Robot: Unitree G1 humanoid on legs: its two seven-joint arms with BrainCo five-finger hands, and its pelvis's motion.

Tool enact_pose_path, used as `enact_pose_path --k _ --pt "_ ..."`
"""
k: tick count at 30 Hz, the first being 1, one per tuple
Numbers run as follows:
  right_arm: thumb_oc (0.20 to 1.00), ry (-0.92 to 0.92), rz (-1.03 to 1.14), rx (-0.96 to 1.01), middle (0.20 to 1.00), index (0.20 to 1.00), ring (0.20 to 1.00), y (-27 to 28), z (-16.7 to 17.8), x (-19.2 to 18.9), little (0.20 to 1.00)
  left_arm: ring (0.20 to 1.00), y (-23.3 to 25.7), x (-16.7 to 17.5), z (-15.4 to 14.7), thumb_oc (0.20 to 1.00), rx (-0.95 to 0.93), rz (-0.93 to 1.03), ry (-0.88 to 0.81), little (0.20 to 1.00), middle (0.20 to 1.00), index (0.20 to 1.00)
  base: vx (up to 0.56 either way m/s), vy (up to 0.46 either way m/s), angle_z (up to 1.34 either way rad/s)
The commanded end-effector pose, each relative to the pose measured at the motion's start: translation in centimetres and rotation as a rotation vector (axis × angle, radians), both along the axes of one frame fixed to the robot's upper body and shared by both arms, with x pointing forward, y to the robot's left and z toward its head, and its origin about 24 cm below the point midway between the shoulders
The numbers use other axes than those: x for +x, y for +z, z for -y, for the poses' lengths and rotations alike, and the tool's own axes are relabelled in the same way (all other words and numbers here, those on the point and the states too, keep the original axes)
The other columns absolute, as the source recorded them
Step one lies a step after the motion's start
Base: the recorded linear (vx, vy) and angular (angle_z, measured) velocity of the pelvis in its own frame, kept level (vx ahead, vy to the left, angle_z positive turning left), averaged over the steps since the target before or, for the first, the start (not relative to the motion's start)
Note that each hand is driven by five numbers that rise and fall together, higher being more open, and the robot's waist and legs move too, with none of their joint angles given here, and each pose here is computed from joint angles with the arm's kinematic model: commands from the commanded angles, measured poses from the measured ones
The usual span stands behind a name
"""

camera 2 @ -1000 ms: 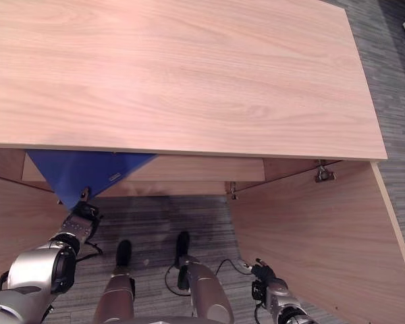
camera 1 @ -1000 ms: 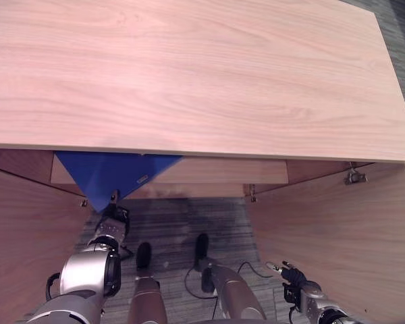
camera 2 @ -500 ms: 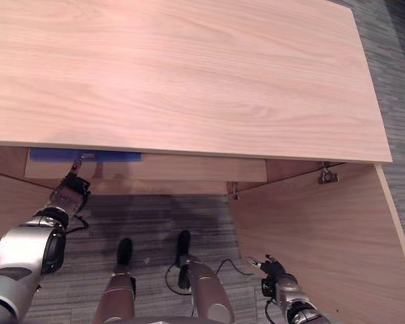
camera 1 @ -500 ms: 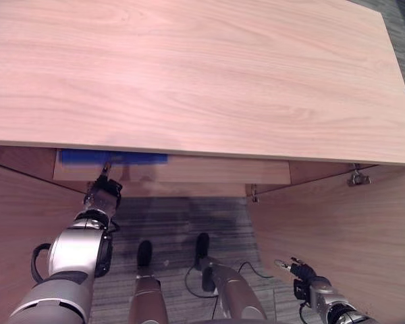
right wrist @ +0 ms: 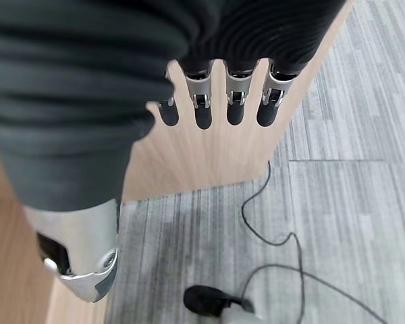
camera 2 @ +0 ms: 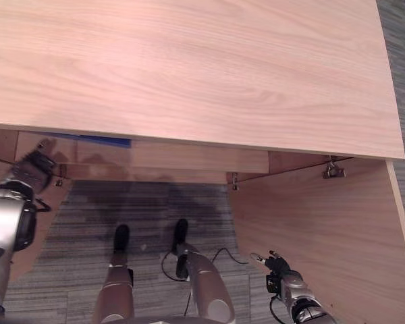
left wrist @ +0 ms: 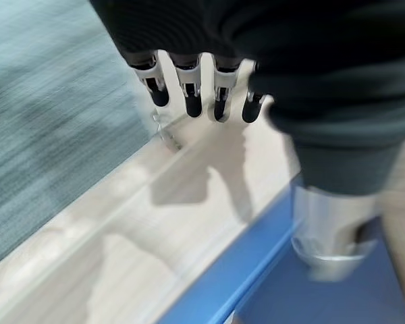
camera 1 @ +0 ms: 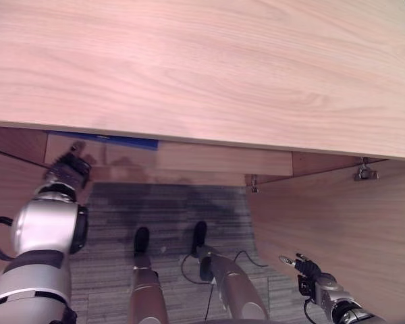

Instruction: Put the empty folder in the office cabinet

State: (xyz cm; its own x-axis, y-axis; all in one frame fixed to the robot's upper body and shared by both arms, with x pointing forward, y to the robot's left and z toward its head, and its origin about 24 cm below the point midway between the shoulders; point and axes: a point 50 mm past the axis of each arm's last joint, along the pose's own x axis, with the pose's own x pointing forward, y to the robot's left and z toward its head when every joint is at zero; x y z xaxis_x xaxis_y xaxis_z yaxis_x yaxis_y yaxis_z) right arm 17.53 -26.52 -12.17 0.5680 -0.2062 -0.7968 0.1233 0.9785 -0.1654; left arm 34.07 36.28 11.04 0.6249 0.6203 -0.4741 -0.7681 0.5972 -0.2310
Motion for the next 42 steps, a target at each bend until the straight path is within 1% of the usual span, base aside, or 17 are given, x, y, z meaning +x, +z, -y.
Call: enact_pose_path --k 1,2,3,4,5,6,7,8,10,11,12,15,18,22,29,34,42 --pt "1.0 -0.014 -0.011 -0.033 1.0 1.0 1.0 0.0 1.2 -1.1 1.0 1.0 14.8 4.6 3.1 1.0 0.418 0.472 -0.176 1.0 1.0 1.0 -0.04 -0.005 0.06" --pt "1.0 -0.02 0.003 -0.027 1.0 1.0 1.0 -0.1 0.9 -1.1 1.0 1.0 14.5 5.4 5.4 1.0 0.5 0.48 -0.235 1.0 1.0 1.0 -0.09 -0.017 0.16" --pt "1.0 -0.025 0.046 0.006 1.0 1.0 1.0 -0.3 -0.5 -0.9 1.0 1.0 11.7 5.7 11.0 1.0 0.606 0.572 -0.375 1.0 1.0 1.0 -0.1 -0.023 0.24" --pt "1.0 -0.027 0.062 0.018 1.0 1.0 1.0 -0.4 -1.0 -0.9 1.0 1.0 9.6 4.7 13.0 1.0 0.666 0.589 -0.455 1.0 1.0 1.0 -0.13 -0.028 0.39" --pt "1.0 -0.041 0.096 0.028 1.0 1.0 1.0 -0.4 -1.7 -0.6 1.0 1.0 6.3 2.6 14.0 1.0 0.861 0.515 -0.542 1.0 1.0 1.0 -0.09 -0.002 0.38" --pt "1.0 -0.041 0.1 0.031 1.0 1.0 1.0 -0.4 -2.1 -0.5 1.0 1.0 5.2 1.9 13.7 1.0 0.965 0.456 -0.569 1.0 1.0 1.0 -0.08 -0.001 0.35" --pt "1.0 -0.035 0.105 0.027 1.0 1.0 1.0 -0.4 -2.2 -0.6 1.0 0.884 4.3 0.9 12.4 0.884 1.088 0.385 -0.547 0.884 0.884 0.884 -0.05 -0.005 0.21" --pt "1.0 -0.036 0.112 0.022 1.0 1.0 1.0 -0.4 -2.1 -0.5 1.0 0.2 4.7 0.6 12.0 0.2 1.166 0.37 -0.537 0.2 0.2 0.2 -0.05 -0.018 0.07" --pt "1.0 -0.035 0.129 0.002 1.0 1.0 1.0 -0.1 -1.7 -0.4 1.0 0.2 4.3 -1.0 10.8 0.2 1.412 0.271 -0.553 0.2 0.2 0.2 -0.04 -0.011 -0.09" --pt "1.0 -0.035 0.138 -0.006 1.0 1.0 1.0 0.0 -1.4 -0.2 1.0 0.2 4.3 -1.2 10.1 0.2 1.53 0.2 -0.557 0.2 0.2 0.2 0.0 0.0 0.0" --pt "1.0 -0.035 0.138 -0.006 1.0 1.0 1.0 0.0 -1.4 -0.2 1.0 0.2 4.3 -1.2 10.1 0.2 1.531 0.2 -0.557 0.2 0.2 0.2 -0.02 -0.005 0.09" --pt "1.0 -0.026 0.165 -0.018 1.0 1.0 1.0 0.5 -1.0 0.3 1.0 0.2 4.6 -1.5 9.2 0.2 1.695 0.105 -0.56 0.2 0.2 0.2 -0.01 0.0 0.0" --pt "1.0 -0.023 0.172 -0.023 1.0 1.0 1.0 0.6 -0.9 0.5 1.0 0.2 5.0 -1.7 8.9 0.2 1.743 0.09 -0.545 0.2 0.2 0.2 -0.01 0.0 -0.03" --pt "1.0 -0.011 0.181 -0.038 1.0 1.0 1.0 0.9 -0.7 0.7 1.0 0.2 5.9 -1.8 8.7 0.2 1.895 0.04 -0.522 0.2 0.2 0.2 0.01 -0.001 0.03" --pt "1.0 -0.001 0.204 -0.05 1.0 1.0 1.0 1.3 -0.6 1.5 1.0 0.2 7.2 -1.5 8.4 0.2 1.994 0.007 -0.475 0.2 0.2 0.2 0.0 0.0 0.0" --pt "1.0 0.01 0.217 -0.062 1.0 1.0 1.0 1.7 -0.4 1.9 1.0 0.2 7.5 -1.0 8.2 0.2 2.016 -0.024 -0.474 0.2 0.2 0.2 0.0 0.007 -0.01" --pt "1.0 0.035 0.234 -0.082 1.0 1.0 1.0 2.2 0.1 2.6 1.0 0.2 8.9 0.3 6.9 0.2 2.04 -0.115 -0.465 0.2 0.2 0.2 -0.01 0.027 -0.05"
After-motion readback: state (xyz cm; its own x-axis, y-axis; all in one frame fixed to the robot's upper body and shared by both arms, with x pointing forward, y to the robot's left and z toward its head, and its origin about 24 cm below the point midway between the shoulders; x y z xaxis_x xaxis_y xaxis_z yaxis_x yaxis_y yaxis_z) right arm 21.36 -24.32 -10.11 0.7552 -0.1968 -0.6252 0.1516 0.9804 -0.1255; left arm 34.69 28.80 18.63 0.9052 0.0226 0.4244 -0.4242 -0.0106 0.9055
